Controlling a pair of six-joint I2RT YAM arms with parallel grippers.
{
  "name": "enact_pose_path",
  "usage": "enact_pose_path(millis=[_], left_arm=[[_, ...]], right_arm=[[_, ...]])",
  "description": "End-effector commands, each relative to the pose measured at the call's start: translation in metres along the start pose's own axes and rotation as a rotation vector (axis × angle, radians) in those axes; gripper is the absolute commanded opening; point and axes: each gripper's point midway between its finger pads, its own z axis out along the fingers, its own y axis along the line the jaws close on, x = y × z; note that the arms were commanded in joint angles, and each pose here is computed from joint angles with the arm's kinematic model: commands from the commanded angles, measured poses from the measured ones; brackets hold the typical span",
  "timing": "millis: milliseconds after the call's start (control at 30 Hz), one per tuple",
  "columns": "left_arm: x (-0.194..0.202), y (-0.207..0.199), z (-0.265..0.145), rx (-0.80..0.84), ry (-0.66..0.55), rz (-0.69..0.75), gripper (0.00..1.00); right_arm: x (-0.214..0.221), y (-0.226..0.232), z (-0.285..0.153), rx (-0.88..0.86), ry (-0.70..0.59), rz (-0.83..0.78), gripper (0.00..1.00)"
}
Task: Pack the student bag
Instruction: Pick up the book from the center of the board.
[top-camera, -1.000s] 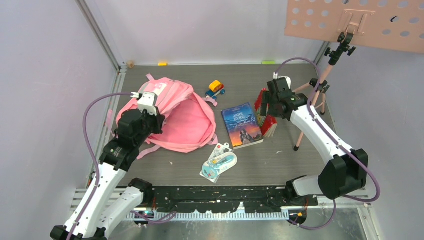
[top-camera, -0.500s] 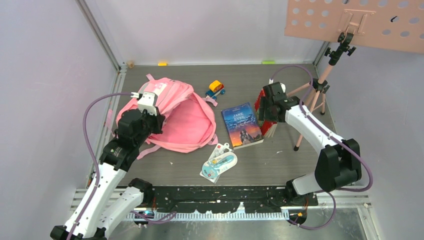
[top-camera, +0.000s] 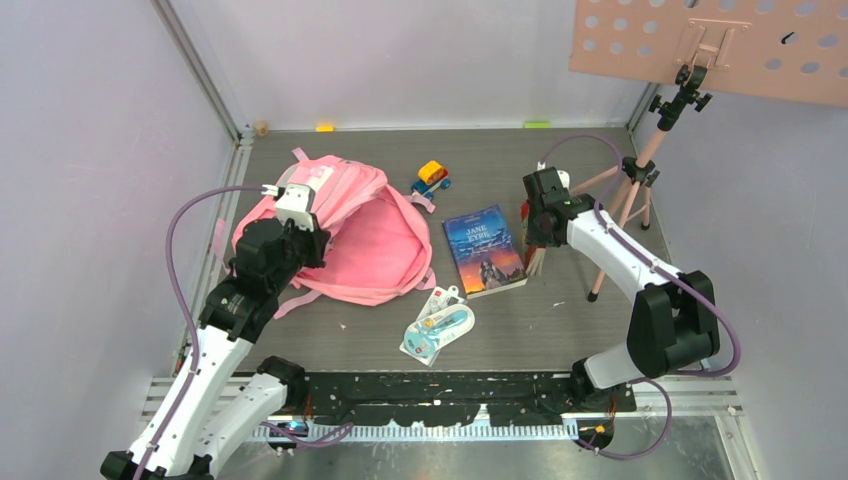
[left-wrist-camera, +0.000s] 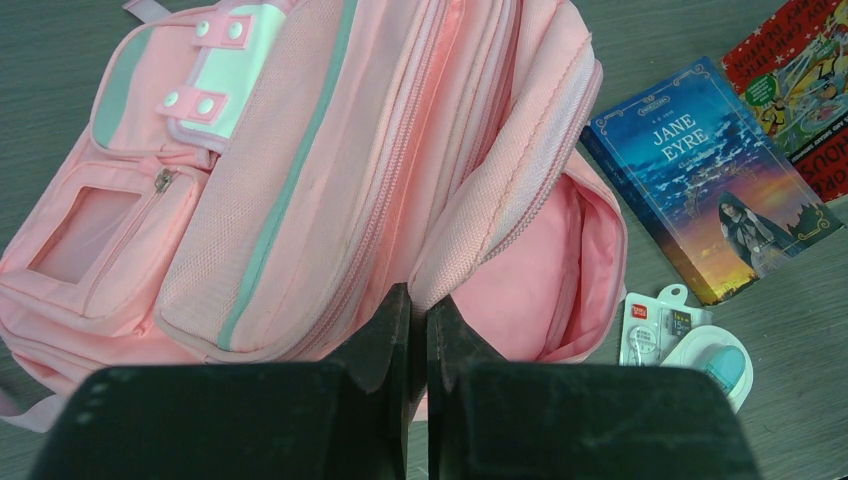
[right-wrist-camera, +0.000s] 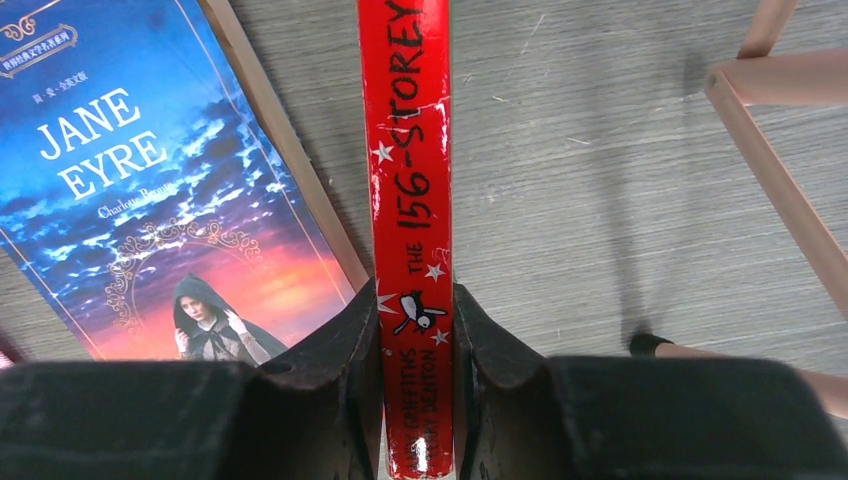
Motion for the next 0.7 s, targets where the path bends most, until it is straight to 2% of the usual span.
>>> enact_pose_path(millis=[0, 167, 300, 400, 500, 667], left_arm=[[-0.04, -0.003, -0.005, 0.01, -0.144, -0.015, 0.0], [-0.041, -0.002, -0.006, 0.005, -0.148, -0.016, 0.0], [-0.041, -0.003, -0.006, 0.007, -0.149, -0.016, 0.0], [-0.042, -0.003, -0.007, 0.008, -0.153, -0.016, 0.0], [-0.041, -0.004, -0.006, 0.013, -0.151, -0.016, 0.0], [-0.042, -0.004, -0.007, 0.017, -0.154, -0.018, 0.0]], right_arm=[[-0.041, -0.013, -0.037, 0.027, -0.165, 0.051, 0.01], [-0.072, 0.004, -0.088, -0.109, -0.292, 0.073, 0.0], [-0.077, 0.04, -0.123, -0.326, -0.31, 0.071, 0.0], [-0.069, 0.089, -0.161, -0.604, -0.291, 0.034, 0.0], [-0.063, 0.119, -0.189, -0.697, -0.285, -0.025, 0.0], [-0.031, 0.175, -0.198, -0.817, -0.184, -0.119, 0.0]])
